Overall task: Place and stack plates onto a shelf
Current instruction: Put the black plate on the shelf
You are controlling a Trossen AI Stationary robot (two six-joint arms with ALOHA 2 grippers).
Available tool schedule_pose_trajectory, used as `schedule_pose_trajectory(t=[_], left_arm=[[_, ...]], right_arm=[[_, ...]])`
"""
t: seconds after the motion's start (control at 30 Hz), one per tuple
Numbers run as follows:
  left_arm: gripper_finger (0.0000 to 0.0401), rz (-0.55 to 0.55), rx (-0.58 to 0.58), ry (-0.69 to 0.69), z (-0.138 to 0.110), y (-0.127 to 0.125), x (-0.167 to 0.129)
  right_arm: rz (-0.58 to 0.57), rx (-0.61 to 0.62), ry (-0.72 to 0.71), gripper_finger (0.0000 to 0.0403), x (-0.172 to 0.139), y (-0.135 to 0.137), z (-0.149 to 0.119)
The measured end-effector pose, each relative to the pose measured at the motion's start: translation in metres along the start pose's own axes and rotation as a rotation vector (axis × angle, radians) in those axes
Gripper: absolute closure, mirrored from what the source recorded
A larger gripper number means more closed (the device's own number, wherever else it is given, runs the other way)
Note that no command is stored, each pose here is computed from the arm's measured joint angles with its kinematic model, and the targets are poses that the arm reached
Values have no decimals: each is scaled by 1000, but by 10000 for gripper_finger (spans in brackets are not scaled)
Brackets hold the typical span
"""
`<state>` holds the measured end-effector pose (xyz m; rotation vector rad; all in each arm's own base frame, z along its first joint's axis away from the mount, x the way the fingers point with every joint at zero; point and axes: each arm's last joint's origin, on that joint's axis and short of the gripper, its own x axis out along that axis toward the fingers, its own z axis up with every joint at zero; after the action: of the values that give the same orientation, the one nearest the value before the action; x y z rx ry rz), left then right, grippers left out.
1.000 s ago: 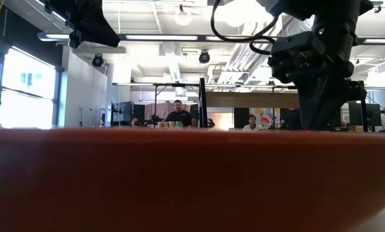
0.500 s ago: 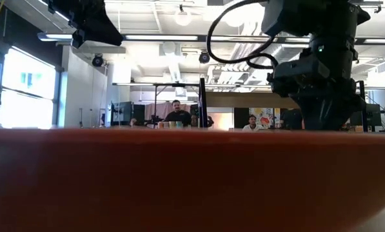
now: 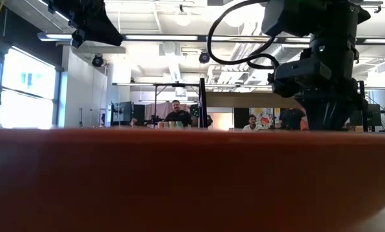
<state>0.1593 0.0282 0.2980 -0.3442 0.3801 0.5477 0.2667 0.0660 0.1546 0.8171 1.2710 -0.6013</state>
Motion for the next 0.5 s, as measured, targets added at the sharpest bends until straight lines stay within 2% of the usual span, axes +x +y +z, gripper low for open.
schedule_pose_trajectory(t=[0.23,0.5], left_arm=[[337,1,0,-1,0,0,0],[337,1,3,-1,0,0,0]], right_arm=[[-18,-2,33,401,-16,4,1],[-42,-57,41,401,-58,25,10]])
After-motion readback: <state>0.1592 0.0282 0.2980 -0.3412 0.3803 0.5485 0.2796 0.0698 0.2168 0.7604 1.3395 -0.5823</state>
